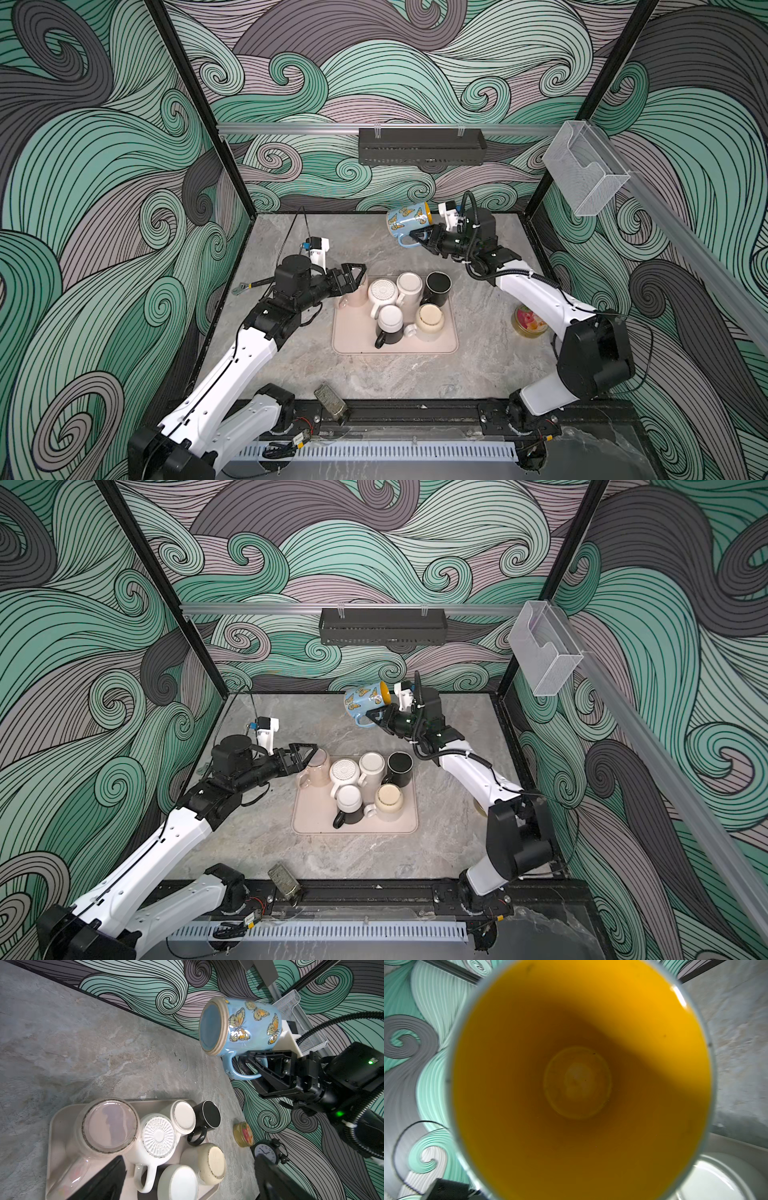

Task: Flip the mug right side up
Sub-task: 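Open the left gripper and draw it back while the right gripper carries the mug away, then lower the blue mug upright onto the table with the right gripper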

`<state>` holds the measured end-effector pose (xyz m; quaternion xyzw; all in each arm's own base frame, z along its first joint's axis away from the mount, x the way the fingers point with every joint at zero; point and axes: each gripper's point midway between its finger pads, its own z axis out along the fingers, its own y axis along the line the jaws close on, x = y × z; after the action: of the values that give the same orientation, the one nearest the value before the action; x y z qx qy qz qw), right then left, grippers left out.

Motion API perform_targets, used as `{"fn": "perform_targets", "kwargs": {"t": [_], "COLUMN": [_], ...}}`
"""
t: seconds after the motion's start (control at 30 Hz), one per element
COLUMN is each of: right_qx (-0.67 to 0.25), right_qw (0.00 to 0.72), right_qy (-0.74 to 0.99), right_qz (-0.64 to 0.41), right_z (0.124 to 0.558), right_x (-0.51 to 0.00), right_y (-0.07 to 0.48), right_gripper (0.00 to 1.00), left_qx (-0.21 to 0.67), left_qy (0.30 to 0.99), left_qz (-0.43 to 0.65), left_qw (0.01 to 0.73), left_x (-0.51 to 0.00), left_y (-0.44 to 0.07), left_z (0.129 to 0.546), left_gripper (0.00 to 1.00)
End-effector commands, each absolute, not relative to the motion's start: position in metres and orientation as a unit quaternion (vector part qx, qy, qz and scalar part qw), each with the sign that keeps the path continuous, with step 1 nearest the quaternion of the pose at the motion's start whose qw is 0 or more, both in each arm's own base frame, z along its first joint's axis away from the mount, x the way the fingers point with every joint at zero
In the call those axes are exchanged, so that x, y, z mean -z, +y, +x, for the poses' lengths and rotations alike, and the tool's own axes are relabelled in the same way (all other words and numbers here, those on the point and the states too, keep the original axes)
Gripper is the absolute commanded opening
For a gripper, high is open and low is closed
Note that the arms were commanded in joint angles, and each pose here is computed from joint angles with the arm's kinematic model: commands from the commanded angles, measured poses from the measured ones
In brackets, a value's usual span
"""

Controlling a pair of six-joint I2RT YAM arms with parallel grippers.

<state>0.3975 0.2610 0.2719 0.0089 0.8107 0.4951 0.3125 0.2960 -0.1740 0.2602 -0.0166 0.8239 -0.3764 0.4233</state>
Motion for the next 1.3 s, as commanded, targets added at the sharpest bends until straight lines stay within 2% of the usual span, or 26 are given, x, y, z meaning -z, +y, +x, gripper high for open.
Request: {"fn": "perform_targets", "kwargs": {"t": [0.0, 0.17, 0.37, 0.53, 0.7, 0.97, 1.27], "right_qx": [-0.389, -0.254, -0.146, -0.070, -0.025, -0.006, 0.027], "right_qw": [0.438, 0.464, 0.499, 0.479, 0.444, 0.379, 0.298], "right_qy": [0.808, 0.844, 0.845, 0.867, 0.889, 0.923, 0.953], "right_qz": [-0.065, -0.086, -0.121, -0.119, -0.110, -0.066, -0.041], "right_z": [0.410, 0.431, 0.449, 0.459, 0.465, 0.469, 0.472], "right_x": [-0.320, -0.307, -0.306, -0.292, -0.265, -0.207, -0.145], "right_y": [0.236, 0.206, 0.179, 0.143, 0.103, 0.055, 0.022], "right_gripper": [0.00, 0.00, 0.00, 0.00, 0.00, 0.00, 0.00], "left_qx": [0.380, 0.377, 0.369, 0.368, 0.368, 0.373, 0.365], "left_qy": [0.821, 0.822, 0.822, 0.822, 0.824, 0.826, 0.839], "left_qz": [0.002, 0.012, 0.009, 0.006, 0.000, 0.007, 0.013], "left_qw": [0.425, 0.426, 0.433, 0.436, 0.430, 0.422, 0.404], "left_x": [-0.262, -0.262, -0.260, -0.257, -0.251, -0.249, -0.237], "left_y": [-0.179, -0.181, -0.176, -0.175, -0.175, -0.179, -0.182], "left_z": [0.301, 0.302, 0.300, 0.299, 0.299, 0.302, 0.304], "left_gripper": [0.97, 0.97, 0.96, 0.96, 0.96, 0.96, 0.95]}}
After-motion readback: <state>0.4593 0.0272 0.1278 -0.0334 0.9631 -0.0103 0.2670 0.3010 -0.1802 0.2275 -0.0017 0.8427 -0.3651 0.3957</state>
